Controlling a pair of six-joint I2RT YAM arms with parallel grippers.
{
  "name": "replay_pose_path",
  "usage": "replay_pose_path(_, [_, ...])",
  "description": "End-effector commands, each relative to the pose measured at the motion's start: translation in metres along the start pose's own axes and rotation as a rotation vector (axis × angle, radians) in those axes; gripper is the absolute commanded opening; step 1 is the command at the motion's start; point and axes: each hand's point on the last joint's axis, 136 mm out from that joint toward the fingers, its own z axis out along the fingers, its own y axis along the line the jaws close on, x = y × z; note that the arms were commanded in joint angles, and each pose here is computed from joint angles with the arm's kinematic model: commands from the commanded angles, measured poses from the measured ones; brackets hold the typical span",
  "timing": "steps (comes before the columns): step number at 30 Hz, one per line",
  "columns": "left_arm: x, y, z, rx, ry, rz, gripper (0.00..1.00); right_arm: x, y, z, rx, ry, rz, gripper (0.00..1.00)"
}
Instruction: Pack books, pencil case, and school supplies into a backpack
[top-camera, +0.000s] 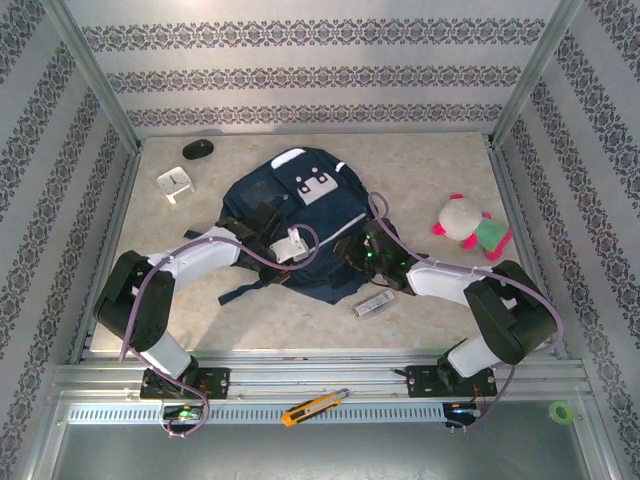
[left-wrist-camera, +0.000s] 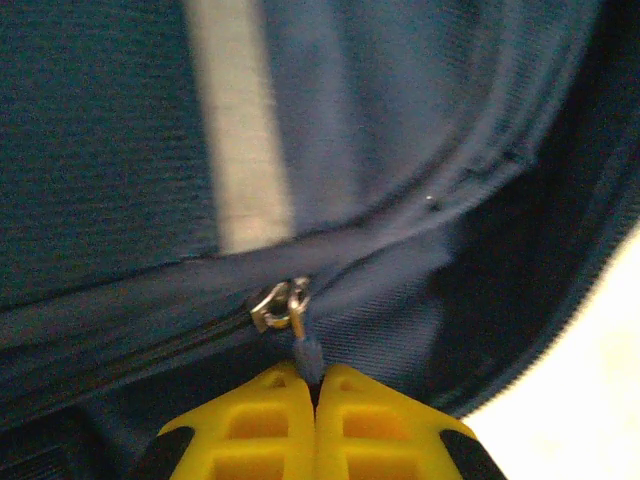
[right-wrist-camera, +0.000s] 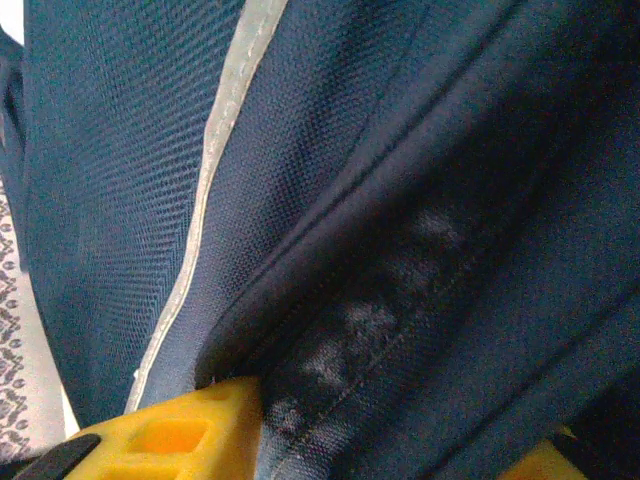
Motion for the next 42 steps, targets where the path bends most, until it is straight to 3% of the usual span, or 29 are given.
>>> replay_pose_path(1, [-0.032, -0.038, -0.002, 0.112, -0.132, 0.001, 0.0, -0.026, 0.046, 0.003, -0.134, -0.053, -0.065, 0.36])
replay_pose_path(8, [-0.076, -0.051, 0.009, 0.122, -0.249, -0.017, 0.0, -0.042, 0.058, 0.012, -0.147, -0.057, -0.088, 0.36])
replay_pose_path(12, [-0.113, -0.054, 0.012, 0.104, -0.374, -0.052, 0.0, -0.045, 0.067, 0.014, -0.165, -0.054, -0.1, 0.36])
replay_pose_path(16, [-0.138, -0.062, 0.0, 0.132, -0.467, -0.038, 0.2, -0.049, 0.077, 0.005, -0.207, -0.042, -0.131, 0.4])
replay_pose_path(19, [-0.133, -0.06, -0.021, 0.069, -0.475, 0.044, 0.51, -0.054, 0.081, -0.014, -0.23, -0.038, -0.171, 0.48])
replay_pose_path(21, [-0.118, -0.053, -0.036, 0.012, -0.45, 0.098, 0.65, -0.056, 0.078, -0.03, -0.216, -0.051, -0.214, 0.5])
replay_pose_path(27, [-0.068, -0.021, -0.069, -0.132, -0.447, 0.292, 0.81, -0.045, 0.056, -0.068, -0.143, -0.033, -0.329, 0.5])
replay_pose_path(33, [-0.062, 0.01, -0.049, -0.308, -0.385, 0.518, 0.87, -0.028, 0.047, -0.083, -0.132, 0.008, -0.377, 0.5])
replay_pose_path(39, [-0.074, 0.044, -0.009, -0.383, -0.333, 0.543, 0.9, -0.023, 0.037, -0.091, -0.11, -0.026, -0.368, 0.5])
replay_pose_path(40, [-0.076, 0.05, -0.006, -0.398, -0.324, 0.536, 0.88, -0.022, 0.036, -0.092, -0.11, -0.028, -0.369, 0.5])
replay_pose_path(42, [-0.08, 0.057, -0.005, -0.422, -0.318, 0.528, 0.59, -0.02, 0.037, -0.095, -0.11, -0.036, -0.374, 0.5])
